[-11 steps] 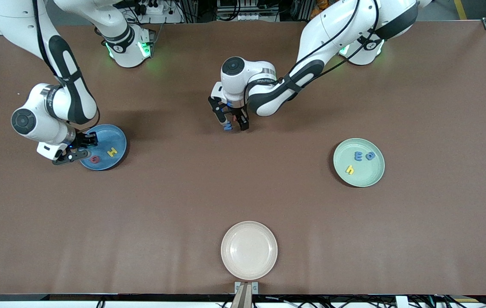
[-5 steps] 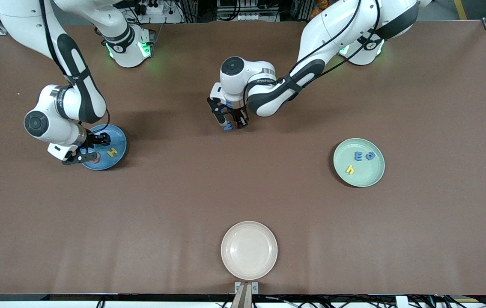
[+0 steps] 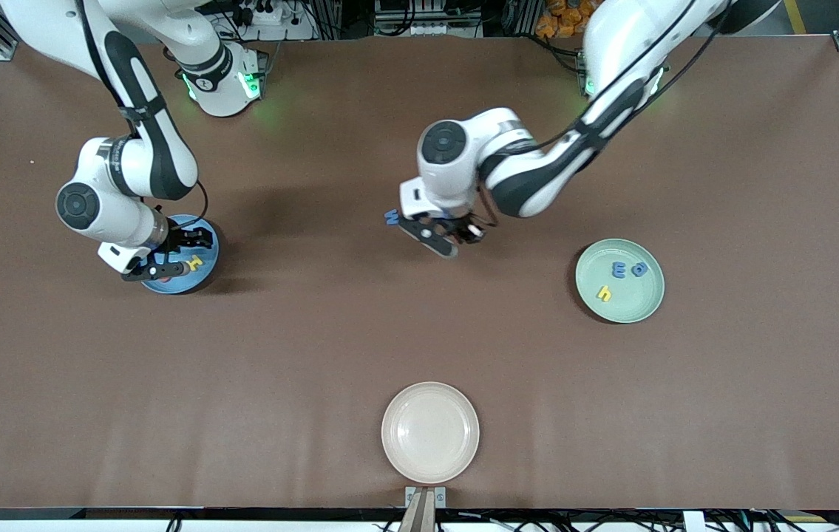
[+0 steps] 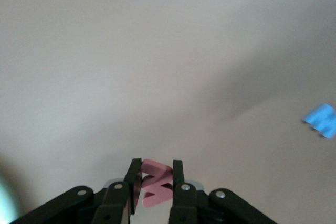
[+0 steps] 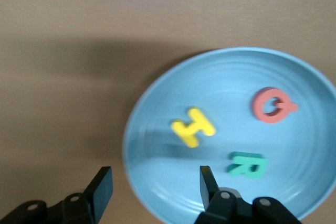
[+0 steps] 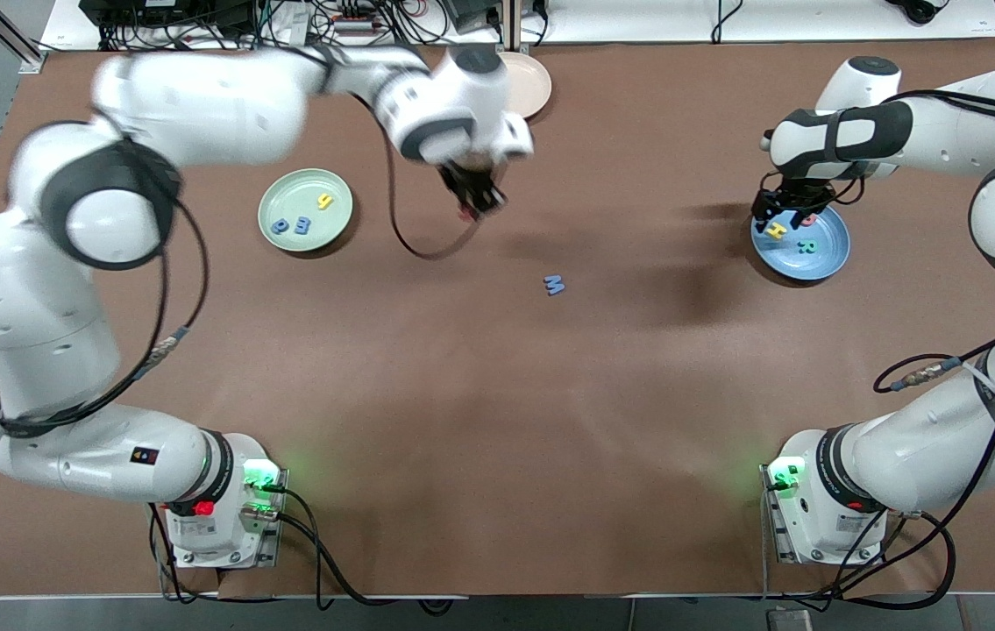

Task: Sort uppercase to blue plate, lowercase to green plate
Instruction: 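Drop 'w' on the green plate while the right gripper grasps blue 'M', then lift the 'M' with the right gripper while the left gripper returns to rest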

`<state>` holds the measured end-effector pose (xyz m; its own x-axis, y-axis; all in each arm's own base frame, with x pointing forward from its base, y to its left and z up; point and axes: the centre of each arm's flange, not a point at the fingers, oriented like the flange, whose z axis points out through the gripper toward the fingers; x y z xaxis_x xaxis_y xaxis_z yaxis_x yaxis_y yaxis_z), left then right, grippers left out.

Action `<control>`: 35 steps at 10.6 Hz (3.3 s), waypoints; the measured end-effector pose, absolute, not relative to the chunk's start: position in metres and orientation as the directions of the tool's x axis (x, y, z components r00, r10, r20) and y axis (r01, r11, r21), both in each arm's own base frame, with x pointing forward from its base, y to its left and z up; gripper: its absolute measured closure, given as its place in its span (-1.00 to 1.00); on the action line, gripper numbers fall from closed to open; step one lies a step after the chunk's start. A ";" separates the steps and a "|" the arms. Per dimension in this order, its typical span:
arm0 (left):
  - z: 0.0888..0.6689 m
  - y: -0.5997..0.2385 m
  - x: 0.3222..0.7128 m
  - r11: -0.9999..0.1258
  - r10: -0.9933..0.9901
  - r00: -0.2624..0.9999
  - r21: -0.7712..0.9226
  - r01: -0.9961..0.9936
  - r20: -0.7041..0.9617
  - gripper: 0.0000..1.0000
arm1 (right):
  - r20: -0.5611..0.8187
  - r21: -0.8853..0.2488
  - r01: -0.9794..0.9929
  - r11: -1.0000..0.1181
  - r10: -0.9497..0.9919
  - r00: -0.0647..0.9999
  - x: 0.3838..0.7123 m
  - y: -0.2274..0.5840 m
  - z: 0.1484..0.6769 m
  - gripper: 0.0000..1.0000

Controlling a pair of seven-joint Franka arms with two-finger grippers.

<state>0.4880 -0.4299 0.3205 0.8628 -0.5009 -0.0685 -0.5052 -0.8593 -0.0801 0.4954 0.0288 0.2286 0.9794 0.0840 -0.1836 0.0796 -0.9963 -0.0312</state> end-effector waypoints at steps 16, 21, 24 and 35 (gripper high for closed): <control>0.399 -0.154 0.610 -0.968 0.093 0.992 -0.243 0.069 -0.086 -1.00 | -0.084 -0.123 -0.513 -0.850 -0.506 0.858 0.373 0.423 0.192 -0.40; 0.562 -0.187 0.552 -0.970 0.097 0.991 -0.215 0.116 0.097 -1.00 | -0.057 -0.115 -0.530 -0.840 -0.527 0.848 0.389 0.420 0.190 -0.37; 0.607 -0.129 0.548 -0.974 0.205 0.975 -0.077 0.212 0.087 -1.00 | -0.035 -0.087 -0.552 -0.829 -0.552 0.833 0.390 0.421 0.183 -0.31; 0.638 -0.036 0.555 -0.978 0.205 0.978 -0.042 0.206 0.033 -1.00 | -0.045 -0.053 -0.589 -0.807 -0.587 0.808 0.392 0.434 0.175 -0.31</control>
